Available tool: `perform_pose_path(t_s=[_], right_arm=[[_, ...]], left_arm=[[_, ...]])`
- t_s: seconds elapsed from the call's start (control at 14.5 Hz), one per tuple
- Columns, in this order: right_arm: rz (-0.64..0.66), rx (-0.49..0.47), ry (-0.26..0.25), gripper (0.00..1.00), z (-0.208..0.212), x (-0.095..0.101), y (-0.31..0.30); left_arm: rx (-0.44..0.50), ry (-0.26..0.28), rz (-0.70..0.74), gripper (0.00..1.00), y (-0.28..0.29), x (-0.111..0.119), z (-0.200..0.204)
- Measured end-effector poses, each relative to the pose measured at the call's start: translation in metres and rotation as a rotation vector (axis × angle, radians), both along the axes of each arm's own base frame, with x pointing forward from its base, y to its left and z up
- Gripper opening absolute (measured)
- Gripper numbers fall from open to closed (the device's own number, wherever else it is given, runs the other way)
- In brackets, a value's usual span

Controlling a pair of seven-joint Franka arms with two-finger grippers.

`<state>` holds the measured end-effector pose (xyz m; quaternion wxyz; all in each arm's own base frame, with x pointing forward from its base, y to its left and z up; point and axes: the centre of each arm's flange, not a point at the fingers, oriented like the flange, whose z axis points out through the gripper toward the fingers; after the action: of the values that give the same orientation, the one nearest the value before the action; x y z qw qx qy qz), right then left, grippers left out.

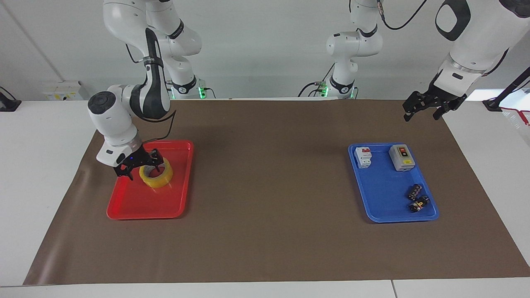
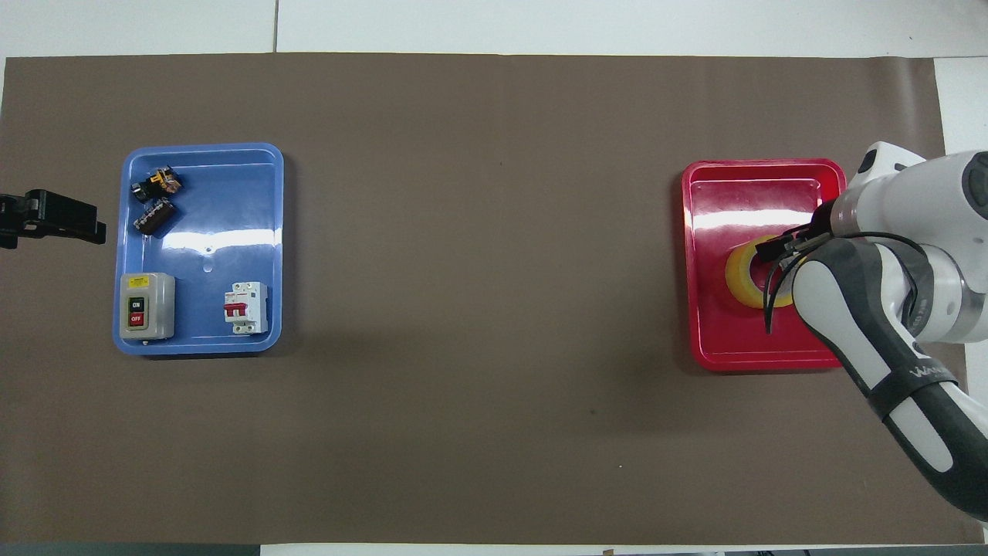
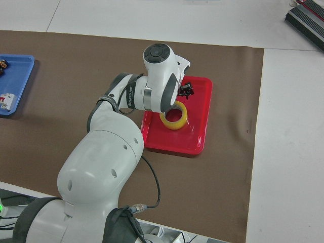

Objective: Place and move tape with both arms

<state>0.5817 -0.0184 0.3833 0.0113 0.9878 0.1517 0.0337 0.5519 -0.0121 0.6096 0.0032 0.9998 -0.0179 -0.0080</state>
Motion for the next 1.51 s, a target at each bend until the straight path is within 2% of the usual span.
perform_pose_path(t_s=[0.28, 0.48, 0.62, 0.83, 1.1, 1.31, 1.51], right_arm=[[-0.162, -0.005, -0.012, 1.00, 0.064, 0.016, 0.055], [-0.309, 0.001, 0.011, 1.00, 0.113, 0.019, 0.047], [-0.378, 0.011, 0.034, 1.00, 0.146, 0.010, 0.029], [-0.434, 0.020, 0.056, 1.00, 0.189, -0.018, -0.001], [-0.440, 0.017, 0.103, 1.00, 0.238, -0.046, -0.004], [-0.410, -0.015, 0.120, 1.00, 0.268, -0.056, 0.003], [-0.367, -0.039, 0.131, 1.00, 0.264, -0.057, 0.004]], left_arm=[[0.000, 0.000, 0.000, 1.00, 0.000, 0.000, 0.000], [0.000, 0.000, 0.000, 1.00, 0.000, 0.000, 0.000], [0.000, 0.000, 0.000, 1.00, 0.000, 0.000, 0.000], [0.000, 0.000, 0.000, 1.00, 0.000, 0.000, 0.000], [0.000, 0.000, 0.000, 1.00, 0.000, 0.000, 0.000], [0.000, 0.000, 0.000, 1.00, 0.000, 0.000, 0.000], [0.000, 0.000, 0.000, 1.00, 0.000, 0.000, 0.000]])
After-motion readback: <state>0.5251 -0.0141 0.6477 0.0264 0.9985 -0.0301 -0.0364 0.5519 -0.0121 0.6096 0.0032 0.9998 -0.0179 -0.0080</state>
